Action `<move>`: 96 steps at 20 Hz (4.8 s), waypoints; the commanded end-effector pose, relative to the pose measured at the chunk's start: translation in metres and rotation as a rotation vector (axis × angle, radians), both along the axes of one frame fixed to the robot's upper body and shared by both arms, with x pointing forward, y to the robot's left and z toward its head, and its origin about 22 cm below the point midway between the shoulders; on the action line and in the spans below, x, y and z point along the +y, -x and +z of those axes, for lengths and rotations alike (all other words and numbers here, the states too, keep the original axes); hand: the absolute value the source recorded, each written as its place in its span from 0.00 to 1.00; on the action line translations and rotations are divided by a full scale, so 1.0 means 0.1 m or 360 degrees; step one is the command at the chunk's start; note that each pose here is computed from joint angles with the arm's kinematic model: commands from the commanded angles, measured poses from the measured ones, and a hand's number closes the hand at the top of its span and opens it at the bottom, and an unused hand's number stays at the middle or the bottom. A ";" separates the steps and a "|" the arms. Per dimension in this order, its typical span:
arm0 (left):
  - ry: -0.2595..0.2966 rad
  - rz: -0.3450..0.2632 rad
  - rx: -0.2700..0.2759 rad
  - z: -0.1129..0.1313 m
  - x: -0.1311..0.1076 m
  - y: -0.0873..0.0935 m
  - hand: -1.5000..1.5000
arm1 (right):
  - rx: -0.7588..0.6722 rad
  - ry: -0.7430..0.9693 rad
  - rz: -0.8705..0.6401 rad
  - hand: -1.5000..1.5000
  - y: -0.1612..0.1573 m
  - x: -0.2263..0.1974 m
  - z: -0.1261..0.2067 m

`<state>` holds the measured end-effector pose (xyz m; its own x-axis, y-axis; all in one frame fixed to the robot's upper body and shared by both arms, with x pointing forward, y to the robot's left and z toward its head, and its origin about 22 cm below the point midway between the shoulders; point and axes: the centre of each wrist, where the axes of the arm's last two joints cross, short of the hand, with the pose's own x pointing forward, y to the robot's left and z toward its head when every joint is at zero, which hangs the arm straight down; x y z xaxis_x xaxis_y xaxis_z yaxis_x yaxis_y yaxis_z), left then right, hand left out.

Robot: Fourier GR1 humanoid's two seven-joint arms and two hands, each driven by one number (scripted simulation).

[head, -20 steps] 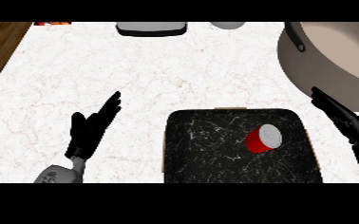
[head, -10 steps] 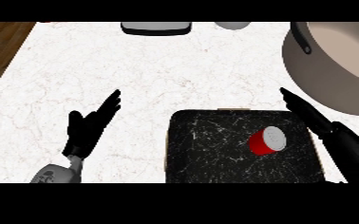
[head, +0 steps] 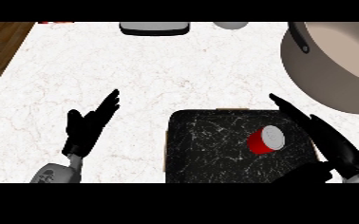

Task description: Pick the can from the tray and place it in the pot

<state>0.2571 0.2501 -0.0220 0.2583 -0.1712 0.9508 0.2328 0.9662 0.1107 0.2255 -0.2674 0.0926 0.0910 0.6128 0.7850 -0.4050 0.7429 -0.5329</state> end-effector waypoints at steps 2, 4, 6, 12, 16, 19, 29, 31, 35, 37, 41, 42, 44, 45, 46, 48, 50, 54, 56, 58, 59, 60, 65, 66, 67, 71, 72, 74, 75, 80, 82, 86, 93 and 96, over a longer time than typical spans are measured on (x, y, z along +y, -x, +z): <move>-0.0008 0.0009 -0.0019 0.00 0.04 0.07 0.50 | -0.0107 -0.0003 -0.0059 0.00 0.05 -0.26 -0.29; 0.0018 -0.0023 0.0004 0.08 -0.06 -0.04 0.50 | -0.0091 -0.0004 -0.0030 0.00 0.02 -0.27 -0.25; -0.0014 0.0008 0.0010 0.07 -0.10 0.04 0.50 | -0.0084 -0.0081 -0.0071 0.00 -0.02 -0.33 -0.48; -0.0004 -0.0033 -0.0015 -0.01 -0.15 0.04 0.50 | -0.0039 -0.0374 0.0024 0.00 -0.12 -0.28 -0.40; 0.0012 -0.0005 0.0021 0.00 0.04 -0.09 0.50 | -0.0028 -0.0589 0.0009 0.00 -0.07 -0.45 -0.68; 0.0006 -0.0014 0.0004 -0.27 -0.12 -0.01 0.50 | 0.0049 -0.0640 0.0010 0.00 -0.05 -0.38 -0.71; 0.0000 0.0021 0.0005 0.05 -0.14 -0.01 0.50 | 0.0134 -0.0741 0.0004 0.00 -0.18 -0.06 -1.25; 0.0016 -0.0023 -0.0009 -0.09 -0.26 0.26 0.50 | 0.0127 -0.0729 0.0023 1.00 -0.28 -0.13 -1.45; -0.0007 -0.0008 0.0004 0.01 -0.09 0.04 0.50 | 0.0030 -0.0615 0.0150 1.00 -0.19 -0.06 -1.50; 0.0012 -0.0007 -0.0001 -0.03 -0.15 -0.05 0.50 | 0.0029 -0.0729 0.0103 1.00 -0.01 -0.04 -1.68; -0.0002 -0.0013 0.0007 -0.05 -0.10 0.04 0.50 | 0.0052 -0.0840 0.0108 1.00 -0.13 -0.18 -1.58; 0.0001 0.0003 -0.0004 -0.08 -0.20 -0.05 0.50 | 0.0003 -0.0899 0.0058 1.00 -0.06 -0.14 -1.73; 0.0012 -0.0027 0.0031 -0.12 -0.27 0.01 0.50 | -0.0135 -0.0867 -0.0017 1.00 -0.09 -0.91 -1.57; 0.0017 -0.0033 0.0006 -0.05 -0.18 0.04 0.50 | -0.0210 -0.0857 -0.0073 1.00 -0.07 -1.36 -1.38; -0.0030 -0.0027 -0.0019 0.05 -0.09 -0.04 0.50 | -0.0267 -0.0836 -0.0116 1.00 0.00 -1.72 -1.17; -0.0011 -0.0001 -0.0038 0.06 -0.10 -0.06 0.50 | -0.0299 -0.0751 -0.0202 1.00 0.12 -2.16 -0.91; 0.0006 0.0014 -0.0026 -0.02 -0.07 -0.01 0.50 | -0.0387 -0.0766 -0.0298 1.00 0.18 -2.44 -0.75; -0.0001 -0.0028 -0.0026 -0.03 -0.12 0.02 0.50 | -0.0561 -0.0690 -0.0423 1.00 0.32 -2.86 -0.44; 0.0021 -0.0052 -0.0045 0.02 -0.15 -0.02 0.50 | -0.0629 -0.0663 -0.0428 1.00 0.35 -3.01 -0.26; 0.0051 -0.0049 -0.0014 0.00 -0.20 -0.04 0.50 | -0.0642 -0.0656 -0.0451 1.00 0.42 -3.10 -0.23; 0.0033 -0.0045 -0.0047 0.02 -0.13 -0.03 0.50 | -0.0654 -0.0622 -0.0452 1.00 0.47 -3.17 -0.16; -0.0004 -0.0060 -0.0042 0.00 -0.16 -0.04 0.50 | -0.0675 -0.0568 -0.0437 1.00 0.45 -3.19 -0.10; 0.0028 -0.0083 -0.0045 0.03 -0.17 -0.09 0.50 | -0.0779 -0.0369 -0.0448 1.00 0.47 -3.28 0.03; 0.0031 -0.0083 -0.0053 0.04 -0.25 -0.07 0.50 | -0.0816 -0.0321 -0.0454 1.00 0.47 -3.35 0.19; 0.0014 -0.0064 -0.0051 0.00 -0.09 -0.04 0.50 | -0.0854 -0.0317 -0.0449 1.00 0.51 -3.36 0.16; 0.0038 -0.0068 -0.0054 0.03 -0.20 -0.10 0.50 | -0.0958 -0.0149 -0.0406 1.00 0.42 -3.38 0.28; 0.0003 -0.0087 -0.0035 -0.02 -0.18 -0.05 0.50 | -0.0967 -0.0116 -0.0380 1.00 0.45 -3.39 0.27; 0.0019 -0.0100 -0.0030 0.00 -0.20 -0.09 0.50 | -0.0986 -0.0057 -0.0385 1.00 0.40 -3.45 0.48; 0.0026 -0.0115 -0.0038 -0.04 -0.27 -0.08 0.50 | -0.0971 -0.0015 -0.0383 1.00 0.35 -3.43 0.49; 0.0003 -0.0128 -0.0037 0.06 -0.34 -0.16 0.50 | -0.0977 0.0101 -0.0350 1.00 0.10 -3.39 0.70; 0.0037 -0.0141 -0.0008 0.06 -0.35 -0.17 0.50 | -0.0998 0.0123 -0.0335 1.00 -0.05 -3.32 0.76; -0.0007 -0.0134 -0.0049 0.02 -0.34 -0.19 0.50 | -0.0911 0.0268 -0.0229 1.00 -0.30 -3.20 0.95; -0.0019 -0.0152 -0.0023 -0.03 -0.18 -0.08 0.50 | -0.0817 0.0514 -0.0133 1.00 -0.87 -2.79 0.95; -0.0002 -0.0120 -0.0026 0.10 -0.29 -0.14 0.50 | -0.0772 0.0598 -0.0055 1.00 -1.04 -2.62 0.82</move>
